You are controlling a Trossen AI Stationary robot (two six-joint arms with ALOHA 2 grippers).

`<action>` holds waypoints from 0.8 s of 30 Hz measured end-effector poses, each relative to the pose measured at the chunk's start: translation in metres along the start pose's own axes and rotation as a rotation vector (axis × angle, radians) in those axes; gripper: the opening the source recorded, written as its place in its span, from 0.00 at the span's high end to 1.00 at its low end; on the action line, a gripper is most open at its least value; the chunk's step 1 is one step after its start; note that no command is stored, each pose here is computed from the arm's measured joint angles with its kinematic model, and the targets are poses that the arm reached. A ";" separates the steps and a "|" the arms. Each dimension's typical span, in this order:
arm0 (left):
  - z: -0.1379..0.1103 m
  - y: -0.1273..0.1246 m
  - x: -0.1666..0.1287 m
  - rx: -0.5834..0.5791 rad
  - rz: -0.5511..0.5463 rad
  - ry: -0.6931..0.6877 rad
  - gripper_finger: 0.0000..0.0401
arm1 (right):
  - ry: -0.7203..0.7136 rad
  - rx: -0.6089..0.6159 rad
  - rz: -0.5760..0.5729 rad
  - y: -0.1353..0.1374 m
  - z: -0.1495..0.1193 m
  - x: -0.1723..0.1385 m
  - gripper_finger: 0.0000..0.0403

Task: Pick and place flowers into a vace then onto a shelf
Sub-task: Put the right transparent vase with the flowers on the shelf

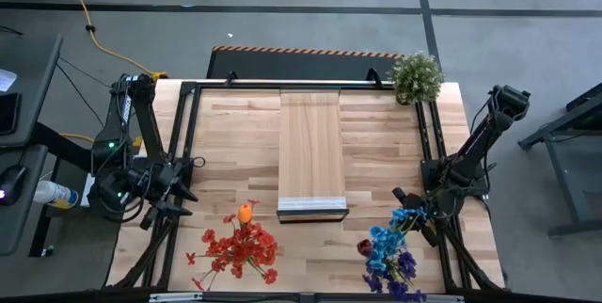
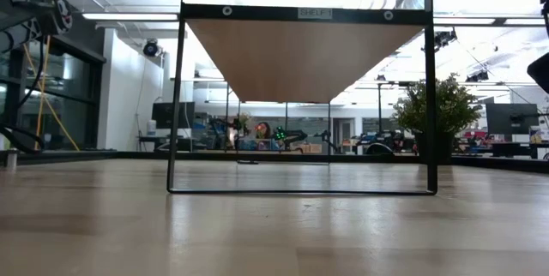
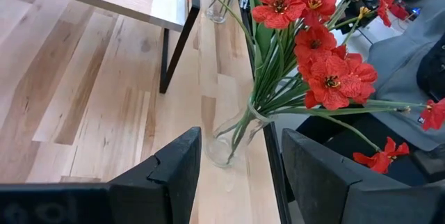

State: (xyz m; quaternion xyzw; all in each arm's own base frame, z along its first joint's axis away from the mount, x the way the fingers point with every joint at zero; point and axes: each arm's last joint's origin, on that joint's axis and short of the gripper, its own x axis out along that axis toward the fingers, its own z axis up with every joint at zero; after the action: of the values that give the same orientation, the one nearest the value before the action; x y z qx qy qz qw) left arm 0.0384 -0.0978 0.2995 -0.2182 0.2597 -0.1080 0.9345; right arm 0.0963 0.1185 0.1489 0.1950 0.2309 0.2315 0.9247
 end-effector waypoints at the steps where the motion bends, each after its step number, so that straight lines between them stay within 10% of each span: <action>1: 0.000 0.000 0.000 0.000 0.000 0.000 0.42 | -0.001 -0.001 -0.002 0.000 0.000 0.000 1.00; 16: 0.000 0.000 0.000 0.000 0.000 0.000 0.42 | 0.000 0.020 0.016 0.001 0.001 0.000 0.98; 24: 0.000 0.000 0.000 0.000 0.000 0.000 0.42 | -0.014 0.286 0.009 0.001 0.001 0.000 0.98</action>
State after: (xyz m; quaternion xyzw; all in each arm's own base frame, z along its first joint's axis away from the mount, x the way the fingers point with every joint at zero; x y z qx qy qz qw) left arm 0.0384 -0.0979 0.2995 -0.2184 0.2597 -0.1079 0.9344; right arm 0.0966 0.1189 0.1505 0.3273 0.2540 0.1989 0.8881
